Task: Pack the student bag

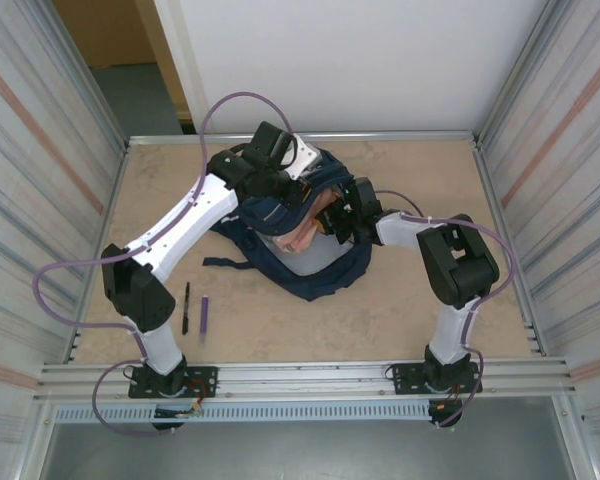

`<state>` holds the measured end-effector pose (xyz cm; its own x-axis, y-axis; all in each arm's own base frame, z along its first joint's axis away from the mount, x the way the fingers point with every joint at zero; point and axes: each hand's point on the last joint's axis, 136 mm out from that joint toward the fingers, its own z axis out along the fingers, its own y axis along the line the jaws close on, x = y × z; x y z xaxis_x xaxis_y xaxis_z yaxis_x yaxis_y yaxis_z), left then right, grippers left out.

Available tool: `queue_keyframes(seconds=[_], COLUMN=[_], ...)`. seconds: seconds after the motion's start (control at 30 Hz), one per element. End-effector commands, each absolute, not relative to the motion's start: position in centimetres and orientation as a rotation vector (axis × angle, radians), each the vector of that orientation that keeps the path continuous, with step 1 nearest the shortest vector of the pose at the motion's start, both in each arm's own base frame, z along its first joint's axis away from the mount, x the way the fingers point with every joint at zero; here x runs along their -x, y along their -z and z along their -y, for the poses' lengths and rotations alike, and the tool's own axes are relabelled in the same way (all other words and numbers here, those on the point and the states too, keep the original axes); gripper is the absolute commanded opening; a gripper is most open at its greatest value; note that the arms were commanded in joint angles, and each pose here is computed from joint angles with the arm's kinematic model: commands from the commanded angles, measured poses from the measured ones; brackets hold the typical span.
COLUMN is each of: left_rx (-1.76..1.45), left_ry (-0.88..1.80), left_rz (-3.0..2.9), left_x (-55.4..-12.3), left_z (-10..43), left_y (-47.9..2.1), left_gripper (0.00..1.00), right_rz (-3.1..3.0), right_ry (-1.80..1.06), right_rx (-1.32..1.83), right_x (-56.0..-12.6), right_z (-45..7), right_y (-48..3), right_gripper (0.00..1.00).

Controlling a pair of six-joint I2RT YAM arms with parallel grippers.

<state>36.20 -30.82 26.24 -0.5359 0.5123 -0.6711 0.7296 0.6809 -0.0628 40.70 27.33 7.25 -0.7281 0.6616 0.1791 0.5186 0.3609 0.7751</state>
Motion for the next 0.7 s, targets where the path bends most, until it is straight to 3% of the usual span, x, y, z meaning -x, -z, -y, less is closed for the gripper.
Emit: queue_keyframes(seconds=[0.0,0.2,0.37,0.6,0.67], left_rx=[-0.954,-0.922,-0.922,-0.940,-0.942], left_ry=[0.664,0.726,0.738,0.800,0.792], left_rz=[-2.080,-2.106,-2.128,-2.112,-2.117], left_x=[-35.1,-35.1,-35.1,-34.5,-34.4], left_z=[33.5,34.2,34.4,34.9,34.5], left_y=[-32.3,-31.9,-30.9,-30.7,-30.6], left_gripper=[0.00,0.00,0.00,0.00,0.00], right_rz=[-2.303,-2.203,-2.127,-2.094,-2.112], right_ry=[-1.272,-1.256,-1.584,-1.634,-1.623], right_rx=[-1.293,-1.373,-1.412,-1.426,-1.420], right_x=[-42.9,-44.5,-45.5,-46.3,-46.4], right_z=[-26.5,-27.2,-32.3,-35.0,-35.3], right_y=[-6.9,-7.4,-8.3,-7.5,-7.0], right_gripper=[0.00,0.00,0.01,0.13,0.23])
